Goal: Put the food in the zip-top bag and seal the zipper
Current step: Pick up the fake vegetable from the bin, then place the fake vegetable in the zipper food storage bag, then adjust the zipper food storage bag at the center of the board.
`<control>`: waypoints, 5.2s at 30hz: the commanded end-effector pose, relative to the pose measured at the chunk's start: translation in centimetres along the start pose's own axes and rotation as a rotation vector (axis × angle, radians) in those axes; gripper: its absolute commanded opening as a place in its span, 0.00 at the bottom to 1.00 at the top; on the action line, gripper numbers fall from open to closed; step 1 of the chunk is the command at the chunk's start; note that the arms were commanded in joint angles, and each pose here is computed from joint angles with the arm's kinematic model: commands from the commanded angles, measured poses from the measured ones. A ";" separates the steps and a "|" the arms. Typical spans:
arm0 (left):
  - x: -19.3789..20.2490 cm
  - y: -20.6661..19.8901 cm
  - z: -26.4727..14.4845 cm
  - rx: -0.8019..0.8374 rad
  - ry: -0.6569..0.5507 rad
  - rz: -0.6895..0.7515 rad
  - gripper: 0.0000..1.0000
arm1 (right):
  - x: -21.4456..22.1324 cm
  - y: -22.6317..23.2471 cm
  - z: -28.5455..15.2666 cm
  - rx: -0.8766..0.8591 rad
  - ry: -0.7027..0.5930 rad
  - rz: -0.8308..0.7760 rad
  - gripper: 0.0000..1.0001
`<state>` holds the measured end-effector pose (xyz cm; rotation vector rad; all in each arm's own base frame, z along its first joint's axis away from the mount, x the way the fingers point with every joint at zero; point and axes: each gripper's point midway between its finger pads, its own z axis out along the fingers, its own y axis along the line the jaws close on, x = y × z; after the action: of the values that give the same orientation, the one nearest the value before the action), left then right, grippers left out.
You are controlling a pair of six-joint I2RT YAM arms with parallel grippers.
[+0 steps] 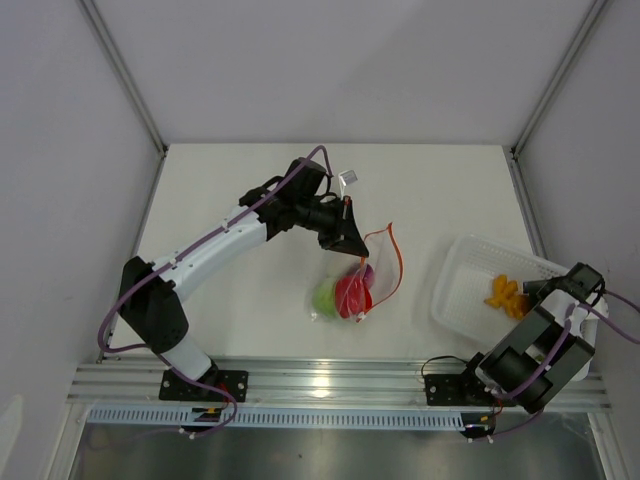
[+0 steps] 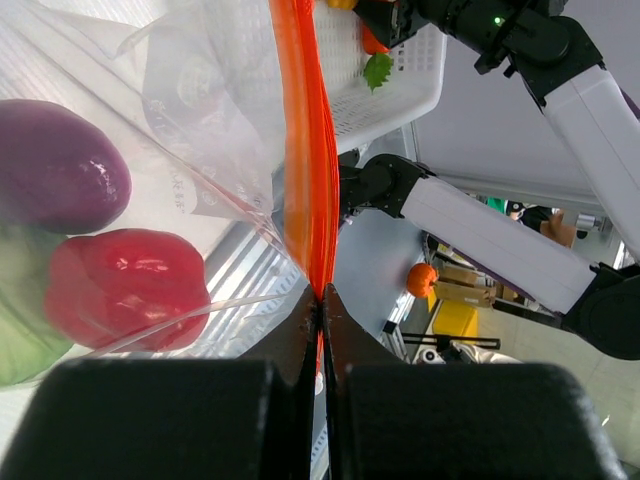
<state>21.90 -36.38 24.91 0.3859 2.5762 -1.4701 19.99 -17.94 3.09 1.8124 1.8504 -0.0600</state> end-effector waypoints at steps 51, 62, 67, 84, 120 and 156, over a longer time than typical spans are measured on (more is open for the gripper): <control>-1.3 -1.4 -0.1 -0.025 -0.096 0.066 0.00 | 8.3 15.5 -24.4 -0.505 0.110 -0.687 0.00; -1.1 -2.6 0.0 -0.015 -0.111 0.084 0.01 | 14.4 16.9 -28.1 -0.497 0.170 -0.866 0.00; -0.6 -2.7 0.1 -0.015 -0.104 0.087 0.01 | 16.0 17.2 -27.9 -0.445 0.148 -0.910 0.00; -0.4 -3.9 0.0 0.000 -0.105 0.091 0.01 | 21.4 18.5 -28.8 -0.396 0.067 -0.885 0.00; 0.3 -4.7 -0.8 0.026 -0.093 0.105 0.00 | 25.7 11.1 -29.2 -0.686 0.405 -1.116 0.64; 1.1 -0.2 0.8 -0.010 -0.028 0.024 0.01 | 26.8 10.4 -26.0 -0.557 0.332 -1.208 0.00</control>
<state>20.48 -36.84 24.75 0.3914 2.5481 -1.4042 22.02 18.41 19.06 0.1819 2.5598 0.3739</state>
